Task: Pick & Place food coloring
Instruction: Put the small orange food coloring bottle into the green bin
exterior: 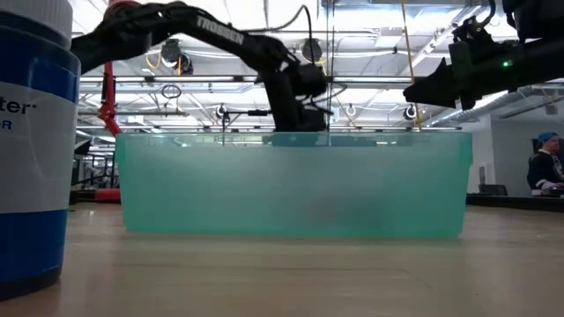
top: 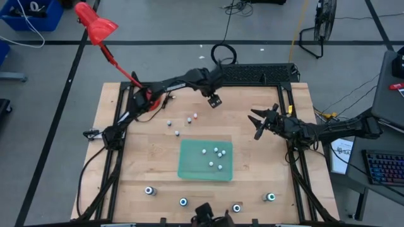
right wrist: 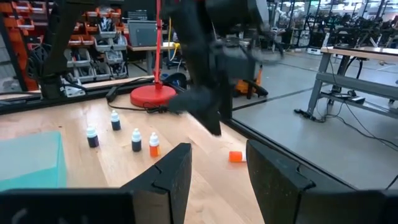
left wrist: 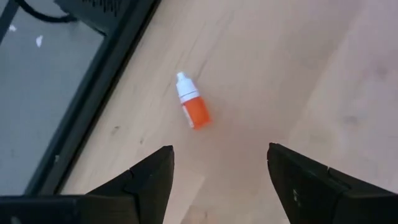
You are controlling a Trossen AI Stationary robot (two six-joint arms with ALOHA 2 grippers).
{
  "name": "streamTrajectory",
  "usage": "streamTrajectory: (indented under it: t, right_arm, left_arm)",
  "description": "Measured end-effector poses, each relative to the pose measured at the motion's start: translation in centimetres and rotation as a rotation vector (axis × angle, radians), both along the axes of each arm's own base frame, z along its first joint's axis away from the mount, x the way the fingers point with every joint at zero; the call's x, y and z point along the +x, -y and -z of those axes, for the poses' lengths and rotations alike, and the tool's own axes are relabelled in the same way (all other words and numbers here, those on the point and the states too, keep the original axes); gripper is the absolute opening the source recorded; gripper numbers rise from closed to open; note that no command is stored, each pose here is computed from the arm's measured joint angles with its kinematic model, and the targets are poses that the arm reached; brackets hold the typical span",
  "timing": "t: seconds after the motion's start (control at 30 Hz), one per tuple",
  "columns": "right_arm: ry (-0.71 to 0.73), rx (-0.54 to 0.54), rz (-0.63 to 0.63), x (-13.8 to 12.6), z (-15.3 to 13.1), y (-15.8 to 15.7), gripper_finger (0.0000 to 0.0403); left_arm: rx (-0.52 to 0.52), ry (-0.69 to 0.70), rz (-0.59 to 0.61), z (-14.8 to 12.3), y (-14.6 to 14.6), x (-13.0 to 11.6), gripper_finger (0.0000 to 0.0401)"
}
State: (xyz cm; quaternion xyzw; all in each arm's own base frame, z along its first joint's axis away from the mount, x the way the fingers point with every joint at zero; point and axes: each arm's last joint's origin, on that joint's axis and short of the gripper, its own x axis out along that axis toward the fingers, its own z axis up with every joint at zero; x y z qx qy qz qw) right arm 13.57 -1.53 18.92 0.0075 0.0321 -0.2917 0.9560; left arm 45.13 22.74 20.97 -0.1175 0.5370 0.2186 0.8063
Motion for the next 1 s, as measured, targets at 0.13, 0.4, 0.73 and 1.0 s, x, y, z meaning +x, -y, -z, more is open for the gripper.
streamTrajectory:
  t: [0.13, 0.4, 0.73, 1.0]
  right_arm:
    - [0.001, 0.000, 0.000, 0.0, 0.0, 0.0, 0.0141]
    - [0.009, 0.000, -0.001, 0.0, -0.1, 0.0, 0.0141]
    - [0.009, 0.000, -0.001, 0.0, -0.1, 0.0, 0.0141]
    - [0.013, 0.000, -0.002, 0.0, -0.2, 0.0, 0.0141]
  left_arm:
    - [-0.021, -0.024, -0.034, 2.5, -0.7, 0.4, 0.0260]
    - [-0.022, -0.028, -0.058, 5.6, -1.4, 1.1, 0.0260]
    - [0.019, -0.010, -0.071, 5.1, -1.7, 1.2, 0.0249]
    - [-0.013, 0.014, -0.064, 5.1, -2.2, 1.0, 0.0202]
